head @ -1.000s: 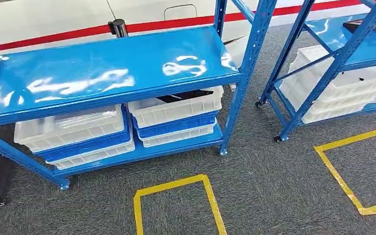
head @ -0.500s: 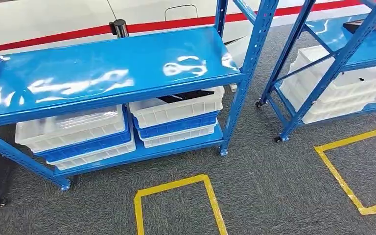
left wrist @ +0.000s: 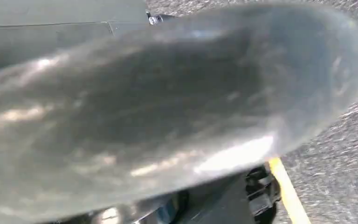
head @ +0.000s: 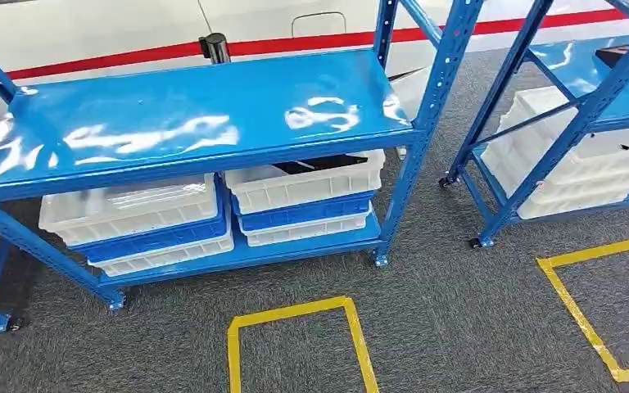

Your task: Take the parts from the cabinet and place them on the table.

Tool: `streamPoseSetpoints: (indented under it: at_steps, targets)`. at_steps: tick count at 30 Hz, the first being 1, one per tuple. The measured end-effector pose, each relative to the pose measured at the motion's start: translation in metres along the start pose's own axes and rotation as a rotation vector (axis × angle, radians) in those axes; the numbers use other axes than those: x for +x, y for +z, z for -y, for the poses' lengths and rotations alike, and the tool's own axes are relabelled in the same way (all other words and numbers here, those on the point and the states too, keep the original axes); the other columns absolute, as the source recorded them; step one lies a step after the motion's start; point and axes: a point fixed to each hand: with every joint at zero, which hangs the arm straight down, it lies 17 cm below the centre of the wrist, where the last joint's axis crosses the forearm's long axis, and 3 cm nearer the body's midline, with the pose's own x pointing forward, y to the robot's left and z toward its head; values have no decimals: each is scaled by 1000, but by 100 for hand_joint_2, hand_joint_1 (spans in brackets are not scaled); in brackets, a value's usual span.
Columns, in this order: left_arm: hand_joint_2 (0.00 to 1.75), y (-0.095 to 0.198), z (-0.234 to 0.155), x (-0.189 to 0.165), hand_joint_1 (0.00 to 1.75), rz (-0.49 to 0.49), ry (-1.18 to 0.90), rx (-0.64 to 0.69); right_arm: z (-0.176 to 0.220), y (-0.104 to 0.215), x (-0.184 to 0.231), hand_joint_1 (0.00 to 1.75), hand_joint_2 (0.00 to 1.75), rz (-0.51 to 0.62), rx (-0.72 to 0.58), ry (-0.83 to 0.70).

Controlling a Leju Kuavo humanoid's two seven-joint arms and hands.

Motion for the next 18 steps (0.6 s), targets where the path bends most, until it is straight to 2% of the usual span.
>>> streamPoseSetpoints:
  at_steps: [18]
  targets:
    - [0,0,-1,-1,0,-6,6,3,-3,1,-1,0,0,0,4,6]
